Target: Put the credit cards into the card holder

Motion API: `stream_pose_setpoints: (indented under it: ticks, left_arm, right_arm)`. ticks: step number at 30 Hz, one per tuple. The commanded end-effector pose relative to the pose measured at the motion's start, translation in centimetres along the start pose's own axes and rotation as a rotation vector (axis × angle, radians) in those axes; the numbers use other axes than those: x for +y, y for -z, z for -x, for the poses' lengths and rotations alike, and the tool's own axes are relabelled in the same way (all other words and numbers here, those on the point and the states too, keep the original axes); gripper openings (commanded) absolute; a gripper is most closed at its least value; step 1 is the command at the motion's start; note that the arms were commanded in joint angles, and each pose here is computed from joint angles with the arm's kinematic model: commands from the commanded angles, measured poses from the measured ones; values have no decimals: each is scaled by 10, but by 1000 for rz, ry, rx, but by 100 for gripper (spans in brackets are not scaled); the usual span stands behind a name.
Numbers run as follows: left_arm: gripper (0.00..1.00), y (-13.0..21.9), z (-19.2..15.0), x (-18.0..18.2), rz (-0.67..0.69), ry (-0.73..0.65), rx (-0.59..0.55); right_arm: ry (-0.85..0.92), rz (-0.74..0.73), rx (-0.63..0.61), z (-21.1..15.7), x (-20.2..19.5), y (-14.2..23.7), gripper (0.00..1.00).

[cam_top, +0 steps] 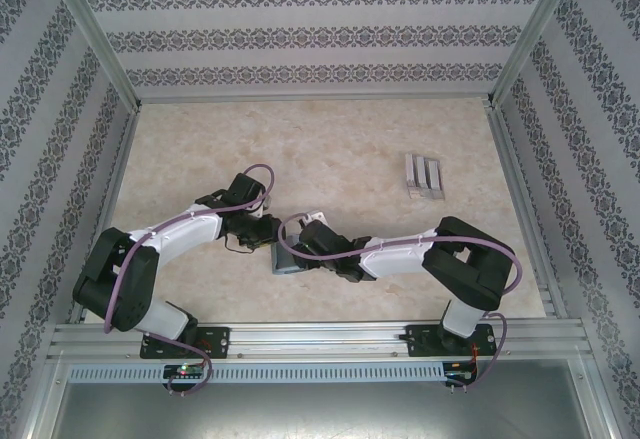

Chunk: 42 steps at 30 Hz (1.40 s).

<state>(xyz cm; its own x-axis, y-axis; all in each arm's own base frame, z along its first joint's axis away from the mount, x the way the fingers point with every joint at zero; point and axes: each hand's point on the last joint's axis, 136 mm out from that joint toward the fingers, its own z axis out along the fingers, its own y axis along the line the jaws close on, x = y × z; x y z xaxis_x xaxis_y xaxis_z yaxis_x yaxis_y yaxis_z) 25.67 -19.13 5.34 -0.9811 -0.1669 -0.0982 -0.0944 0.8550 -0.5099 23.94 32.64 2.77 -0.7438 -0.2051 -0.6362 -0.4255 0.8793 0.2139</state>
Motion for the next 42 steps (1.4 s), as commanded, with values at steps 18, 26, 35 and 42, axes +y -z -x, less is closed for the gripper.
stream_pose_setpoints:
  ticks: [18, 26, 35, 42]
  left_arm:
    - [50, -9, 16, -44, -159, -10, 41]
    - [25, -25, 12, -38, -162, 12, 75]
    - [0, -45, 6, -22, -119, 33, 117]
    - [0, -53, 2, -10, -78, 44, 126]
  right_arm:
    - [-94, 5, -83, 8, -7, 24, 18]
    - [-141, 99, -60, 10, 11, 26, 23]
    - [-191, 122, -61, 10, 14, 28, 26]
    - [-220, 109, -79, 12, 9, 30, 28]
